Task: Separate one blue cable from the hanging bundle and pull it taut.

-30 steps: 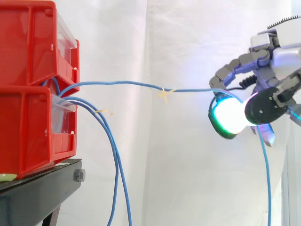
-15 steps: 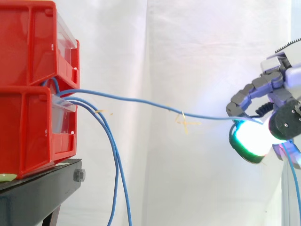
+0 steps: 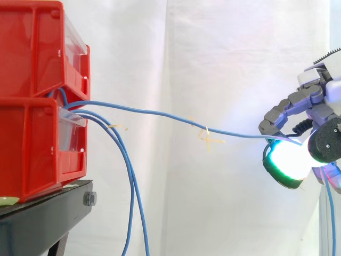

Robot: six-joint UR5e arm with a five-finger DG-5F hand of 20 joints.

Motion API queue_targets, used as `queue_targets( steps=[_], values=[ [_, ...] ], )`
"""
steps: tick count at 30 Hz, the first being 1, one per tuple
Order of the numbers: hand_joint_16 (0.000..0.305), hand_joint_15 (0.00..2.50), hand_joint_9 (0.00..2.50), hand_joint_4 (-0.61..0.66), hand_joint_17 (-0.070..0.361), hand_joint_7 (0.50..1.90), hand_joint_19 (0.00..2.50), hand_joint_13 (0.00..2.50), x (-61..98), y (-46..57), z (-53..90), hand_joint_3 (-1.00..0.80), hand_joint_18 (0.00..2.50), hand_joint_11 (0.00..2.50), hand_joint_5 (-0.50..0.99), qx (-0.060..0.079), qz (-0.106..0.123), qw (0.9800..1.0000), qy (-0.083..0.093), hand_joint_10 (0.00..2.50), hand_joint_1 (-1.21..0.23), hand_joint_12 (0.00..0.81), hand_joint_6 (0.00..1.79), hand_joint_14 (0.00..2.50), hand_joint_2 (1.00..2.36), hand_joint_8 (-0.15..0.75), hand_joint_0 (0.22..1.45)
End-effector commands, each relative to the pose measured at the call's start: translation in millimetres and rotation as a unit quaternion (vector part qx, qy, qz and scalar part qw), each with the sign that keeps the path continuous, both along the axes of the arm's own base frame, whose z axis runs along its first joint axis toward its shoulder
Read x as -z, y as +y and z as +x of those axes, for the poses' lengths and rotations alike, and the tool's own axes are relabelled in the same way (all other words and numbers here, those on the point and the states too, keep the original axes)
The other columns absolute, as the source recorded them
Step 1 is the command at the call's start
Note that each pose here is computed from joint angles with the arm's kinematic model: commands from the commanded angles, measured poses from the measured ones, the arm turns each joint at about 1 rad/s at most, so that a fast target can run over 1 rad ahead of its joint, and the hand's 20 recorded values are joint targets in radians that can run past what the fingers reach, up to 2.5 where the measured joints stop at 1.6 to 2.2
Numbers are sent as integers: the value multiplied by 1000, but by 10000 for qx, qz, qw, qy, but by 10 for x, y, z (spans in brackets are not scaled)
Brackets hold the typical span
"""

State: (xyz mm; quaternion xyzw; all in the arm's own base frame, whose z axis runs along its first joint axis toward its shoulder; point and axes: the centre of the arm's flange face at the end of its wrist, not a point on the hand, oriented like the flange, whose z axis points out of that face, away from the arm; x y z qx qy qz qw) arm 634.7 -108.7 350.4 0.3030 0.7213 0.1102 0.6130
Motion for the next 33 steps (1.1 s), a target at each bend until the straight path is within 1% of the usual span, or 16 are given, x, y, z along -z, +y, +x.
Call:
queue_targets(
  steps=[1,2,5,6,8,9,11,13,17,23,25,26,27,28,29,33],
  values=[
    [48,372,1892,49,107,1230,547,1333,-4,5,2,-357,984,313,136,2,45,10000,-11,15,-743,191,505,15,1012,22,745],
    [48,369,1892,51,107,1235,548,1334,4,6,-3,-357,984,313,136,-2,60,10000,1,14,-743,191,505,15,1013,28,745],
    [47,369,1895,50,106,1232,548,1333,3,16,-7,-355,984,314,136,43,307,9995,-23,15,-743,194,505,15,1012,28,745],
    [47,369,1894,43,106,1235,546,1333,14,35,-14,-353,984,314,136,75,492,9988,-26,17,-743,195,505,15,1012,28,745],
    [47,373,1895,44,105,1226,551,1333,10,35,-16,-353,985,307,136,108,622,9980,-39,16,-743,191,505,15,1012,23,745],
    [47,369,1895,44,105,1230,545,1333,21,37,-26,-354,989,320,136,126,745,9971,-27,15,-743,193,505,15,1012,23,745],
    [46,369,1895,48,104,1235,545,1330,22,39,-36,-352,988,321,136,150,882,9960,-10,17,-743,193,505,15,1012,28,745],
    [46,369,1894,50,104,1236,545,1331,31,46,-43,-353,986,322,136,164,921,9956,11,15,-743,194,505,15,1013,28,745],
    [46,368,1897,49,104,1235,545,1329,28,35,-49,-349,988,322,136,220,1068,9940,-2,15,-743,193,505,15,1013,27,745],
    [46,369,1894,42,104,1230,545,1332,46,44,-71,-347,988,315,136,256,1211,9923,58,15,-744,194,505,15,1013,26,746],
    [46,372,1890,51,103,1229,551,1328,51,33,-84,-351,986,325,136,289,1277,9914,86,15,-744,192,505,15,1012,27,747],
    [46,368,1890,50,104,1229,546,1327,61,33,-103,-347,987,319,136,324,1385,9897,137,15,-744,193,505,15,1013,29,746],
    [46,369,1893,50,104,1228,544,1328,66,41,-113,-349,987,308,136,337,1429,9890,172,14,-744,195,505,15,1013,28,747],
    [46,368,1894,48,103,1236,546,1332,66,41,-113,-348,987,314,136,337,1429,9890,172,15,-744,191,505,15,1013,29,747],
    [46,372,1896,49,104,1236,543,1331,64,33,-120,-353,985,316,136,359,1484,9881,189,15,-743,191,505,15,1012,29,748],
    [46,365,1895,50,103,1237,553,1332,74,35,-131,-347,985,314,136,369,1548,9870,215,15,-744,193,505,15,1013,28,747]
  ],
)
